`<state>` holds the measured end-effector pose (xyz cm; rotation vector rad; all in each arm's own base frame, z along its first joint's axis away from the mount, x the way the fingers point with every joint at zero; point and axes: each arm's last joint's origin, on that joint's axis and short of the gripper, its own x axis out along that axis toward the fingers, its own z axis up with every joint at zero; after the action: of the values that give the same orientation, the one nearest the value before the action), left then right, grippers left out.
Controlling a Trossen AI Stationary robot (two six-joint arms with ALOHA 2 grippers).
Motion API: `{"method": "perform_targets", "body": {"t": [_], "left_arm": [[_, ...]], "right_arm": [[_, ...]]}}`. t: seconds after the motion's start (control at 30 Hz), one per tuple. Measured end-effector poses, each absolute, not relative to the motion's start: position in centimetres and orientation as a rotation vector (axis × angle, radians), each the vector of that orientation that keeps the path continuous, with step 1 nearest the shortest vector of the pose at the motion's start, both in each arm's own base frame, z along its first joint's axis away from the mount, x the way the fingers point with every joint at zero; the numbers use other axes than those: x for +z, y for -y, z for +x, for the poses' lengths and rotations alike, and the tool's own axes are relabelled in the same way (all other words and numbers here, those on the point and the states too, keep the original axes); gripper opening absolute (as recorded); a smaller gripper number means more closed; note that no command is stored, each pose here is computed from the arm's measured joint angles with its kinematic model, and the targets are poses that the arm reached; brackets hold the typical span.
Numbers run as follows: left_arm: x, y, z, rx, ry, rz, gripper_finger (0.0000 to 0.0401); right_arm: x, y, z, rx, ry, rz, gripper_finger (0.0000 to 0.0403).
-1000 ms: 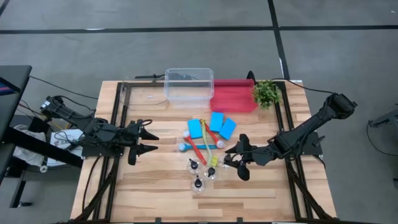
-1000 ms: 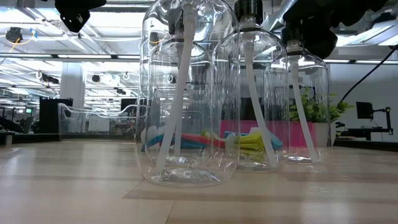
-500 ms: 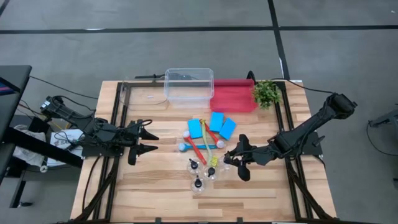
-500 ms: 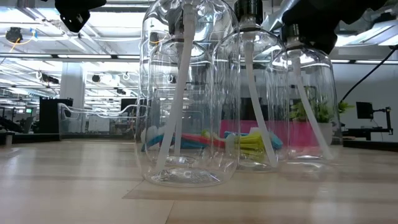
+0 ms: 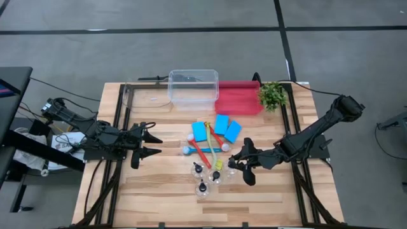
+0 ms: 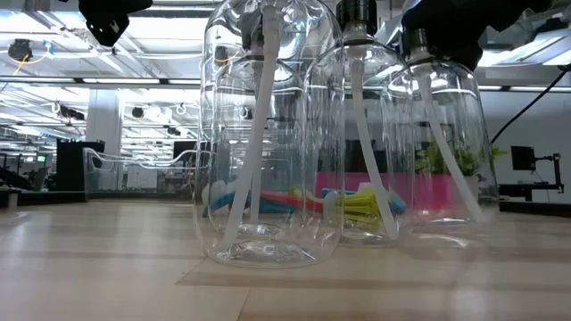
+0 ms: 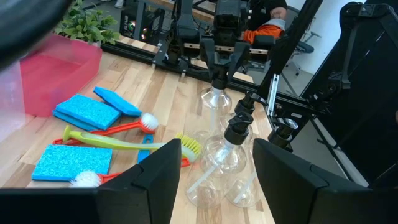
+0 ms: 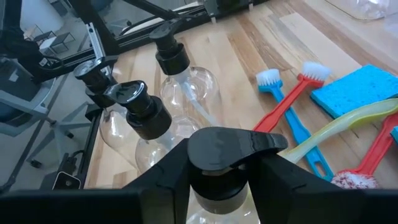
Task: Pick & Place Kitchen Sink Supplies
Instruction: Put the transparent bottle into the red bin
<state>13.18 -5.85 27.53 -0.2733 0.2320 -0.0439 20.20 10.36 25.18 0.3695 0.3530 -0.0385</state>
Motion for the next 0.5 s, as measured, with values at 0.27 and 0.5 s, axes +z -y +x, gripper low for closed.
{"method": "perform_targets", "body": {"t": [0.27, 0.5], "left_arm": [[27.5, 5.9, 13.2, -0.044, -0.232, -0.274, 0.0202], [27.5, 5.9, 13.2, -0.044, -0.232, -0.274, 0.0202]], "right_arm": [[26.3, -10.4, 20.5, -0.033, -0.322, 0.368, 0.014], [27.8, -10.5, 20.6, -0.018, -0.313, 0.286, 0.0122]]}}
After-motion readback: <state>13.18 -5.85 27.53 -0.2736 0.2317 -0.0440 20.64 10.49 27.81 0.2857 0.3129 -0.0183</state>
